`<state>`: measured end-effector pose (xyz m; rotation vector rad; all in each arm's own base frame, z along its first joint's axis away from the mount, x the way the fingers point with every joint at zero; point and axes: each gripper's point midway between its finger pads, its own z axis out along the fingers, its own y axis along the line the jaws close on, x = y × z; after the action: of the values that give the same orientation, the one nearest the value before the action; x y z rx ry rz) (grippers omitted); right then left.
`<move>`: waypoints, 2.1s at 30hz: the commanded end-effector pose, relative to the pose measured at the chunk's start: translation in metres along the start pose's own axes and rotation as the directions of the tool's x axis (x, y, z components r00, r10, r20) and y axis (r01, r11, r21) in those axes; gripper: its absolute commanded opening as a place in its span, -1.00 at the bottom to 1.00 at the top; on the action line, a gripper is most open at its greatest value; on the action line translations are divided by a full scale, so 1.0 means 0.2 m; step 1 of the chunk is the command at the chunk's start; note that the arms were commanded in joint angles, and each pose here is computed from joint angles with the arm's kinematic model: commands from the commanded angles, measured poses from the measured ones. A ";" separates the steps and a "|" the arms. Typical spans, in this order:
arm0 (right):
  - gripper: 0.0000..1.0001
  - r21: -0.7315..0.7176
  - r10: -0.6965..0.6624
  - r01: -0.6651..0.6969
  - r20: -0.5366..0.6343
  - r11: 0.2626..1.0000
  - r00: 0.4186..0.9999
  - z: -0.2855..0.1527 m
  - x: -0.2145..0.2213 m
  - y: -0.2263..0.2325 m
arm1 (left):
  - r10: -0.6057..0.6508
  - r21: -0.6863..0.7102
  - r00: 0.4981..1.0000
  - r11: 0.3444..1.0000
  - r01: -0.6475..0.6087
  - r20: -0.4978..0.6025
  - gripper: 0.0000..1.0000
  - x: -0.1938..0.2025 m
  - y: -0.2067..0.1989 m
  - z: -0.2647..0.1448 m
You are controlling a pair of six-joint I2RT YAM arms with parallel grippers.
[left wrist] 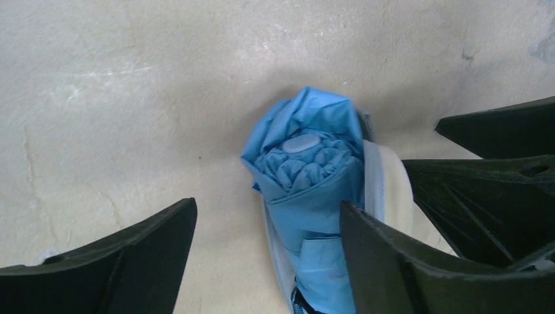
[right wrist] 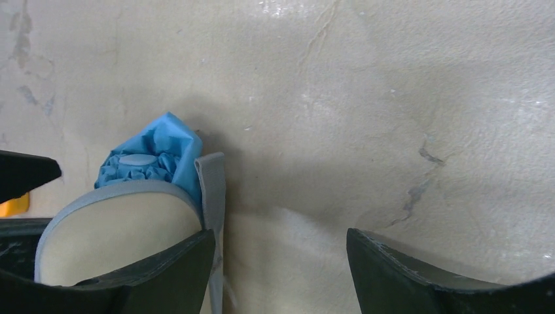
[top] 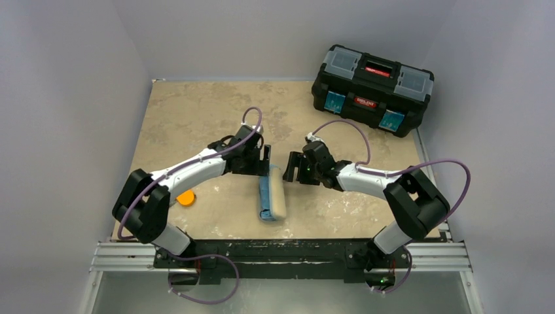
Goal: Put away the umbrella
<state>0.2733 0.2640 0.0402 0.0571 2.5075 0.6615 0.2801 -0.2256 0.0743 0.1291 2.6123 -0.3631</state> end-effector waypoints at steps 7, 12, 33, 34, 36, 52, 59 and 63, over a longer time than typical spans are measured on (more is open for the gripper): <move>0.48 -0.128 0.020 -0.014 0.049 0.992 0.999 -0.05 -0.09 0.17 | -0.010 0.083 0.994 0.997 0.001 0.111 0.95 -0.19 -0.02 -0.35; 0.47 -0.160 0.032 -0.025 0.043 0.987 0.999 -0.08 -0.08 0.21 | -0.028 0.162 0.989 0.987 0.005 0.143 0.95 -0.16 -0.05 -0.49; 0.45 -0.250 -0.003 -0.010 -0.051 0.968 0.999 -0.03 0.15 0.39 | -0.178 0.348 0.982 0.926 0.146 0.060 1.00 0.28 -0.03 -0.22; 0.45 -0.250 -0.003 -0.010 -0.052 0.968 0.999 -0.03 0.16 0.39 | -0.191 0.348 0.980 0.924 0.160 0.059 1.00 0.28 -0.03 -0.21; 0.45 -0.249 -0.004 -0.010 -0.053 0.968 0.999 -0.02 0.16 0.40 | -0.226 0.327 0.972 0.924 0.196 0.057 1.00 0.31 0.00 -0.19; 0.45 -0.259 -0.006 -0.016 -0.085 0.966 0.996 0.00 0.22 0.42 | -0.461 0.248 0.886 0.866 0.435 0.054 0.81 0.45 0.15 0.08; 0.44 -0.289 0.002 -0.030 -0.096 0.957 0.995 -0.02 0.23 0.45 | -0.454 0.264 0.887 0.869 0.419 0.084 0.59 0.44 0.15 0.09; 0.45 -0.296 0.002 -0.031 -0.100 0.955 0.995 -0.01 0.23 0.47 | -0.440 0.273 0.892 0.875 0.400 0.101 0.03 0.43 0.15 0.11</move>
<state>0.2404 0.3396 0.0619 -0.0035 2.4437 0.9884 0.2221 -0.2219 0.0381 -0.3428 2.3616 -0.9751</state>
